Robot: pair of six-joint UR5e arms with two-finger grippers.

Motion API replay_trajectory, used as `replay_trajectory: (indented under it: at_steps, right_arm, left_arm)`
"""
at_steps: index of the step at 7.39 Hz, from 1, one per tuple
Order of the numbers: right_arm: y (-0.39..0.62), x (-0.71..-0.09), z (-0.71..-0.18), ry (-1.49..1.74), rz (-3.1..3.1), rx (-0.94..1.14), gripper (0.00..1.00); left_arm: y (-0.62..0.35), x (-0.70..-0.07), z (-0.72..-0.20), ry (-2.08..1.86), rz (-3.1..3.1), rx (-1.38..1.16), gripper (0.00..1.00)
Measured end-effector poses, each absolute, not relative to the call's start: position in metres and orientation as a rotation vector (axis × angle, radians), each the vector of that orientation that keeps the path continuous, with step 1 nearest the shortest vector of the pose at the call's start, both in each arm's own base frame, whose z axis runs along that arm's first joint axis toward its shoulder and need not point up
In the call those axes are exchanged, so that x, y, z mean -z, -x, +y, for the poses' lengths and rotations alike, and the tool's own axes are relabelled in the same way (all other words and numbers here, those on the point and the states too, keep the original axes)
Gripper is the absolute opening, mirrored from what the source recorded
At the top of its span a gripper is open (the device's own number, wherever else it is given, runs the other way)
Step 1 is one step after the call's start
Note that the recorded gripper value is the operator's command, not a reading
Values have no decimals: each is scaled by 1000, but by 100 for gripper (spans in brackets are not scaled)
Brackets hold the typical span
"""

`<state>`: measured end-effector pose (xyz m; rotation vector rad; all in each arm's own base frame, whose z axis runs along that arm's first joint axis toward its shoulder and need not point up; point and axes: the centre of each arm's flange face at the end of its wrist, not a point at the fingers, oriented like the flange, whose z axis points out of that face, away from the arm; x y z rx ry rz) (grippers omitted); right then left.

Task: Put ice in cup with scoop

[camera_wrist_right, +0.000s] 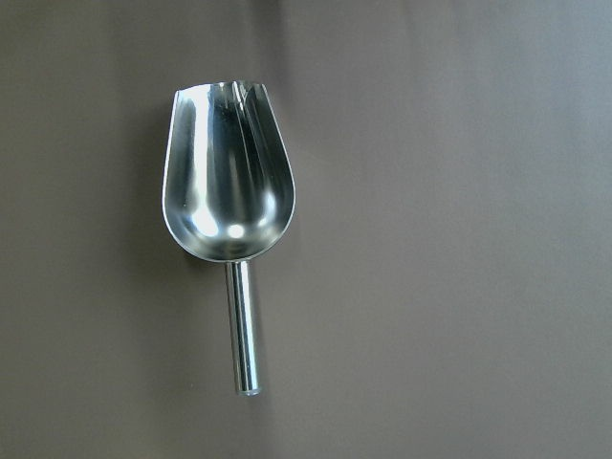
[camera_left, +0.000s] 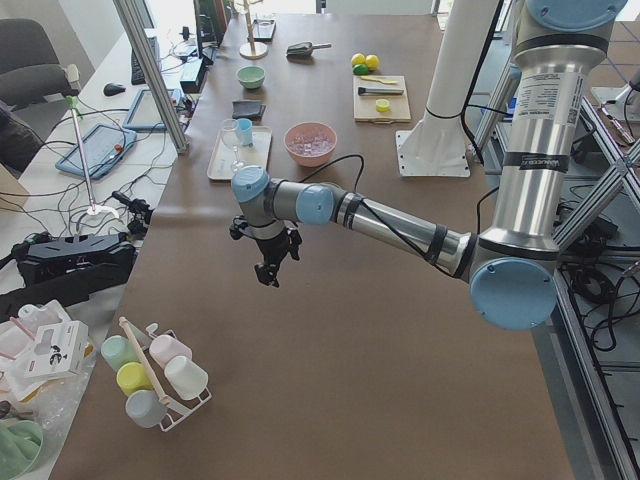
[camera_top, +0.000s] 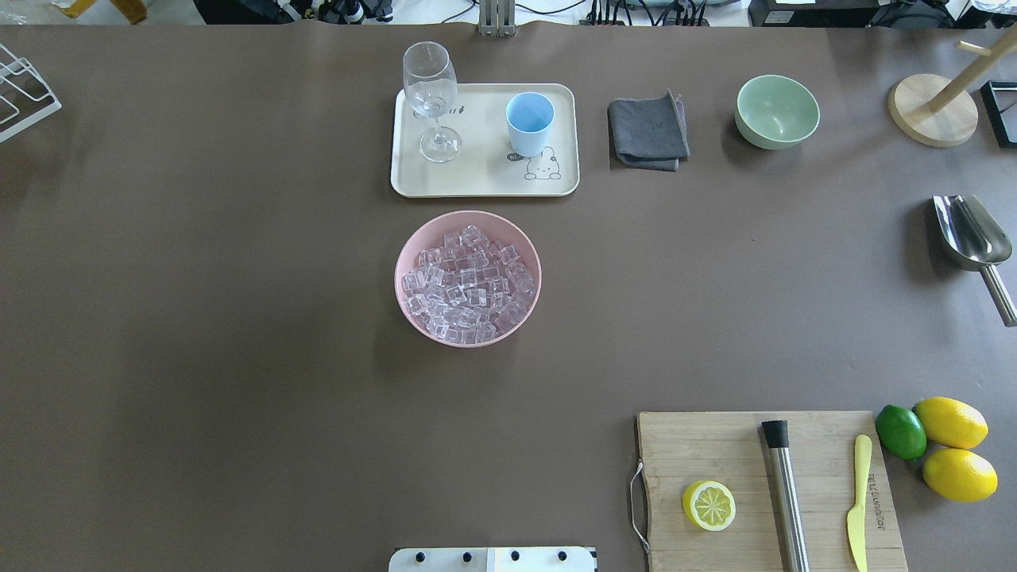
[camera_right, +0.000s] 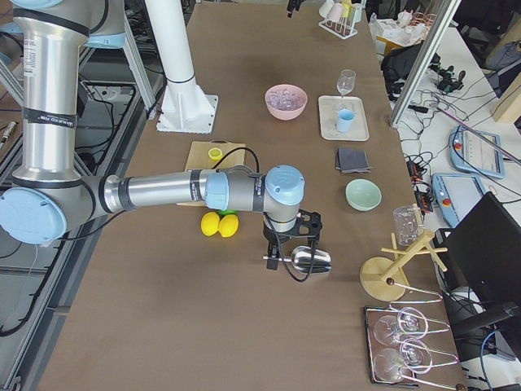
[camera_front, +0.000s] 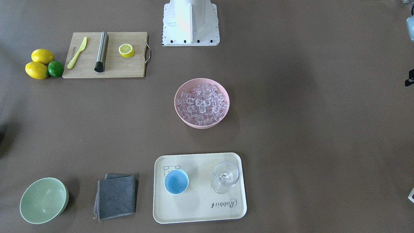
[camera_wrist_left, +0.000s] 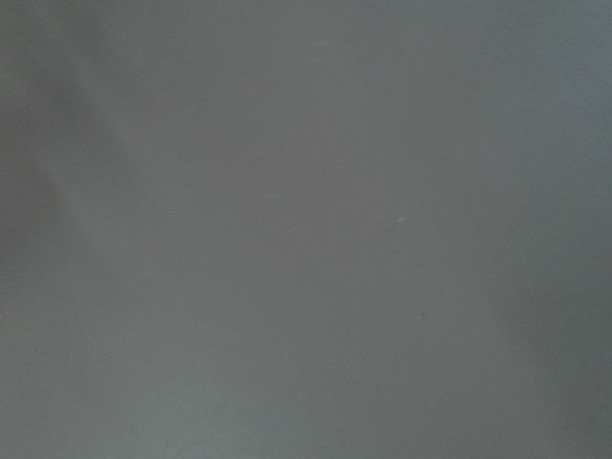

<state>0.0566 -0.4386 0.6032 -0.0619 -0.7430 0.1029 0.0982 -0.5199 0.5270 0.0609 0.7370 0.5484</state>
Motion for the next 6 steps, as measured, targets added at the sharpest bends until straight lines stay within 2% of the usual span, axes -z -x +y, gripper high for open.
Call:
replay_trajectory:
  at_steps: [3,6]
  right_arm:
    - [-25,-602,-443,74,-734,-90,99]
    - [8,-611,-447,66,-729,-28,98]
  left_arm:
    - [-197,-459,-514,-141,757,-767,99]
    - [-251,-419,-499,-317,802,-930,99]
